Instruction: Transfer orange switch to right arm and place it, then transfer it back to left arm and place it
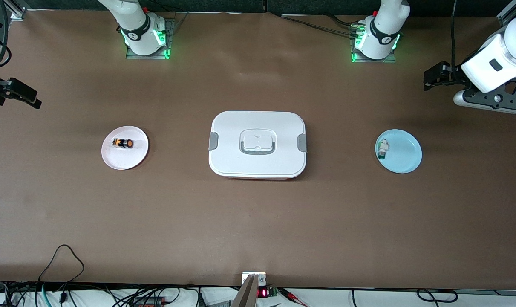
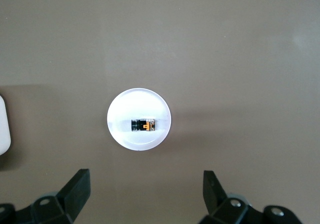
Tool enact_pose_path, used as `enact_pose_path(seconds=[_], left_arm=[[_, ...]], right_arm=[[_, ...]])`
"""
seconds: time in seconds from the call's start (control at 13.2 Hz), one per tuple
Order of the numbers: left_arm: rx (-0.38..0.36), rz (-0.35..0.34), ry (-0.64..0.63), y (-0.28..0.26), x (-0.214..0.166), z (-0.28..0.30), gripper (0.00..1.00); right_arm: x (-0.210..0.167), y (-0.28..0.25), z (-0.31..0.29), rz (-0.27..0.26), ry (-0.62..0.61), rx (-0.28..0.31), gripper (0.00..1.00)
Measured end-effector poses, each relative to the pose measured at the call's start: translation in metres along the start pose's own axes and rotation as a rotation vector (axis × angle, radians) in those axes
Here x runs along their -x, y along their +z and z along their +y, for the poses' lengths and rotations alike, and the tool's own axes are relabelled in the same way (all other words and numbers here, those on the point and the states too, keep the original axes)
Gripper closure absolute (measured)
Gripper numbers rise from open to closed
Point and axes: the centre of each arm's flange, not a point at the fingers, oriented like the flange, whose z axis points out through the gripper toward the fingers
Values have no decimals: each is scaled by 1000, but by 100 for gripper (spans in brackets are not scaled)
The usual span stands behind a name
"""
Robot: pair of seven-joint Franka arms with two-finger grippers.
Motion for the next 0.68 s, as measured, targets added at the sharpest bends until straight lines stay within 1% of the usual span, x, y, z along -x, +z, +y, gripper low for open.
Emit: enact_pose_path(seconds=[0.3, 0.68], left_arm=[[0, 0, 0, 0, 0, 0, 0], [0, 0, 0, 0, 0, 0, 0]], right_arm=[[4, 0, -28, -33, -51, 0, 0], [6, -1, -26, -46, -48, 1, 0]])
